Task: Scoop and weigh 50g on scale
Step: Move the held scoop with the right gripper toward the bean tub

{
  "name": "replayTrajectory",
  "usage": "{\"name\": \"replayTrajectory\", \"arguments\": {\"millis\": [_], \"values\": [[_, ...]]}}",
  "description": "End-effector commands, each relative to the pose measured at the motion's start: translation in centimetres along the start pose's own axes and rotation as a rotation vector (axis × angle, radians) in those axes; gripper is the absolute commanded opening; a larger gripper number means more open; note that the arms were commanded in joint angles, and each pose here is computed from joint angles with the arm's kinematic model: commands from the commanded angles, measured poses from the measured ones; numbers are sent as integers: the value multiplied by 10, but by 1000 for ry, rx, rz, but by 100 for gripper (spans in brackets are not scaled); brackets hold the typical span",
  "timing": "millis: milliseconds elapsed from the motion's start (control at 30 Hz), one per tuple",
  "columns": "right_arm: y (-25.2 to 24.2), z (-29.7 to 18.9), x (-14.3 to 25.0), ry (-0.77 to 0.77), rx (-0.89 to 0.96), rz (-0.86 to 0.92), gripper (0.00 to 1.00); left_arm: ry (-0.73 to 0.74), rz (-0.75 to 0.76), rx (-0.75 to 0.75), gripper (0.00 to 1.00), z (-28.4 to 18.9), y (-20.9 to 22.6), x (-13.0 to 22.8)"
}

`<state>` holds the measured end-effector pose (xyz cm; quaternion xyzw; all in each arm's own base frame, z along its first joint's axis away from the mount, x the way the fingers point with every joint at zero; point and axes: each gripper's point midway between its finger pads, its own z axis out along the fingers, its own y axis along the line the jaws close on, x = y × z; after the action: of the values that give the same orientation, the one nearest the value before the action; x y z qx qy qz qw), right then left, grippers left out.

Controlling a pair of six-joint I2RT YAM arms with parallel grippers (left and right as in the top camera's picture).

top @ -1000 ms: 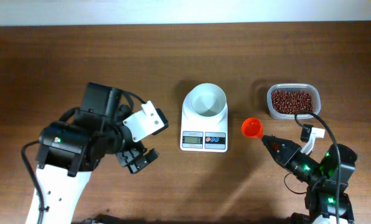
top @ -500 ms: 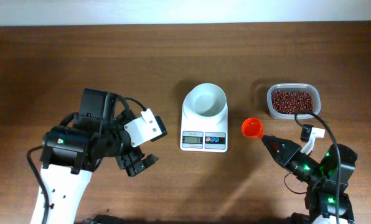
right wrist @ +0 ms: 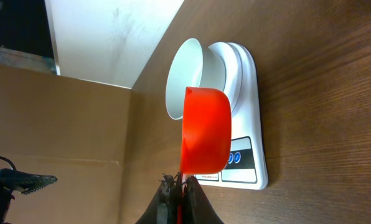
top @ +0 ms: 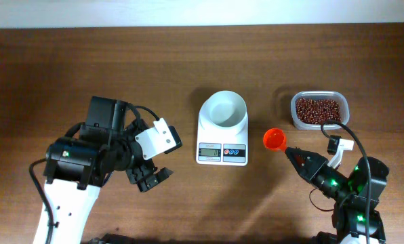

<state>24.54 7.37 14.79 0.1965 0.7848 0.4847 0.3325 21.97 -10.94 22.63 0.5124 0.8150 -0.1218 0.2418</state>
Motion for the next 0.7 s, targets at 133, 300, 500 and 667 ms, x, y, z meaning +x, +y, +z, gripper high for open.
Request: {"name": "replayTrajectory", "arguments": {"millis": [133,300,500,667], "values": [[5,0,1,10,-14,-8,4,23,7,-36,99,-1,5,6],[5,0,1,10,-14,-8,4,28,7,-43,99,-1,6,7],[5,0,1,10,-14,-8,4,26,7,-41,99,-1,6,6],[5,0,1,10,-14,-8,4,4,7,-20,99,-1,3,2]]}}
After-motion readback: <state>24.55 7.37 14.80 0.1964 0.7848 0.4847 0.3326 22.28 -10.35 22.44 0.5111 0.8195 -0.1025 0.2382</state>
